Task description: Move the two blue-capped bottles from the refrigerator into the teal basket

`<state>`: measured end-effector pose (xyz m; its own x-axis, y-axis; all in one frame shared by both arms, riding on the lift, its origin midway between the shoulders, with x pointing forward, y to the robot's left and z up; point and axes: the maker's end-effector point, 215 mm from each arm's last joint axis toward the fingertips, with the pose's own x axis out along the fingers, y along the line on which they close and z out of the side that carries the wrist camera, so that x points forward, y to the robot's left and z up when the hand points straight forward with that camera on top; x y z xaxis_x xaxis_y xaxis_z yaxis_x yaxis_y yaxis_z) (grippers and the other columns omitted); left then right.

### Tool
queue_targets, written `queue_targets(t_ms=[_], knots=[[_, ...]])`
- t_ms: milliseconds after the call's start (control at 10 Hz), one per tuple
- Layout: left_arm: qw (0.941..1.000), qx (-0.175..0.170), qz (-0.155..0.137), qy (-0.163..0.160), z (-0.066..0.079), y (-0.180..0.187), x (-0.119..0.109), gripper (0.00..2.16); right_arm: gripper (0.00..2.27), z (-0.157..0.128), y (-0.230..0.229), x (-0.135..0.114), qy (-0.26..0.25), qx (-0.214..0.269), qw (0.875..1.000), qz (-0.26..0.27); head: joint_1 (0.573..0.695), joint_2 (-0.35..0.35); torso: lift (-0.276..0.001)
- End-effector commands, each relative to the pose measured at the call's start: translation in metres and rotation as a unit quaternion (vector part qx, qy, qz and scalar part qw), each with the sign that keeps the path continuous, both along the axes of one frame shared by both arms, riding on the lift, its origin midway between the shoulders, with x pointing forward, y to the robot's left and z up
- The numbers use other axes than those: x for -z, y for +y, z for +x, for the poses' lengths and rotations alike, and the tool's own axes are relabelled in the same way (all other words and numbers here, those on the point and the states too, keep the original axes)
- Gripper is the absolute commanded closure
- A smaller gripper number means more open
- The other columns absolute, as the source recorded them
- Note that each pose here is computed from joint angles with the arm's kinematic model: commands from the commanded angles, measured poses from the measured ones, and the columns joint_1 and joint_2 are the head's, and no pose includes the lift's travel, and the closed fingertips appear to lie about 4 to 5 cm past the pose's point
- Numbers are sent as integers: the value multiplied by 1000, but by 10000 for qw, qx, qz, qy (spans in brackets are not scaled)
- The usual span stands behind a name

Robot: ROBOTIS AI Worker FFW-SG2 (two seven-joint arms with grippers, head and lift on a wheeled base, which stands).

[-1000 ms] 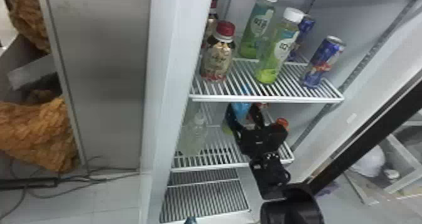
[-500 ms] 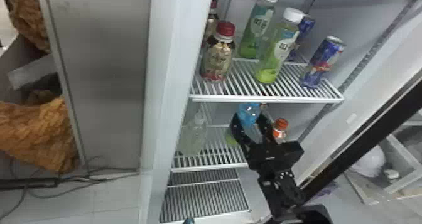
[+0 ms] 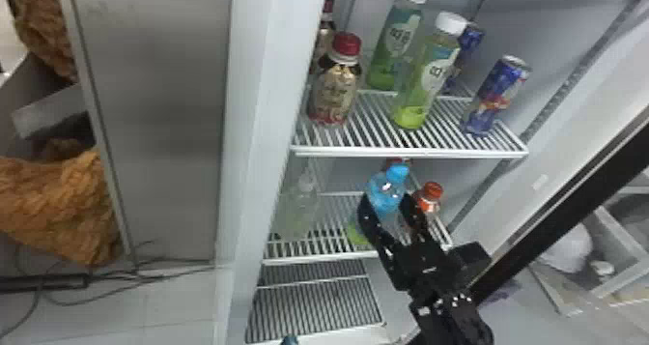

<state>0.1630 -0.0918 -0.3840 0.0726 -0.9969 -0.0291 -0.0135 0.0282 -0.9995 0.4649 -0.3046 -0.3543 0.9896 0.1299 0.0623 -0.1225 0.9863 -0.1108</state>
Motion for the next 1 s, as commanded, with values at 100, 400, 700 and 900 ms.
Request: queue_targets(t_ms=[100,400,700,900], knots=[[10000,-37,-2,17,1,1,1,1141,561,-28,15,-22,131,-214,9997,22,695,-350,-144],[10000,-37,-17,16,1,1,0,1141,564,-59,33,-24,595,-501,9968,171,695,-350,-144],[10000,-56,0,46,-1,2,2,1141,564,-93,53,-35,1096,-792,9902,343,695,-350,-144],[10000,-63,-11,68,-2,3,3,1142,565,-115,65,-48,1379,-1012,9848,307,695,-350,-144]])
